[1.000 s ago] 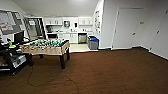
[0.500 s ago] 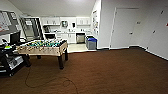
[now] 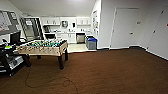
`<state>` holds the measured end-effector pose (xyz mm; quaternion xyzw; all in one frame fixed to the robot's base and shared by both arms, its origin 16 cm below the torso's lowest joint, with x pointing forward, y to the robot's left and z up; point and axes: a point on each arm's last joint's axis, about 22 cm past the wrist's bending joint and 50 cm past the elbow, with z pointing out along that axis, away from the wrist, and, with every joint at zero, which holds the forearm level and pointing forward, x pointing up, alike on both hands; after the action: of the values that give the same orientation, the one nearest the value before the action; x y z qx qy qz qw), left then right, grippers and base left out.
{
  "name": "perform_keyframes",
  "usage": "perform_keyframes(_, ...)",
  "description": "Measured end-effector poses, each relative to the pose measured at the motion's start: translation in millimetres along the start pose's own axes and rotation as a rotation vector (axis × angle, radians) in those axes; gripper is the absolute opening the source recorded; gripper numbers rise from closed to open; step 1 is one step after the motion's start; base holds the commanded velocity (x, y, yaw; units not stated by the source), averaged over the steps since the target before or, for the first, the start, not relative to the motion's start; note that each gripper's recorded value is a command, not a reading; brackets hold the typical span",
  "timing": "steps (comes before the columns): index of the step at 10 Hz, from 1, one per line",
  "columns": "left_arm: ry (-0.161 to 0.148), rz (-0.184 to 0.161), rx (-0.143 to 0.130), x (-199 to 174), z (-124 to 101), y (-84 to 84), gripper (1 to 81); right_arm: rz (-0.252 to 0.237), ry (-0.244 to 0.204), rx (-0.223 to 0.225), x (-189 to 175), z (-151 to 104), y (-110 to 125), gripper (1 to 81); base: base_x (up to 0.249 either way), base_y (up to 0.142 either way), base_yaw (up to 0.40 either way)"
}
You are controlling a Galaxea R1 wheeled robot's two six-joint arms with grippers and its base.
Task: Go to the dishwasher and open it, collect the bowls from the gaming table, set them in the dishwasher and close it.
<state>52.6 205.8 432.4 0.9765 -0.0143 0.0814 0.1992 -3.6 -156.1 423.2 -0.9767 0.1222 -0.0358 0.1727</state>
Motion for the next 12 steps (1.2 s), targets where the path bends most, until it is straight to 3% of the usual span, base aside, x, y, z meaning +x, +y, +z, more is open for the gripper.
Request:
perform_keyframes(4,0.001,0.000,-0.001,0,0,0.2,1.0,-0.003,0.000,0.000,1,0,0,1.0,0.019,0.000,0.000)
perform_keyframes(12,0.001,0.005,-0.001,-2,0,0.5,1.0,-0.009,-0.001,0.001,-2,0,0,1.0,0.112,0.000,0.000)
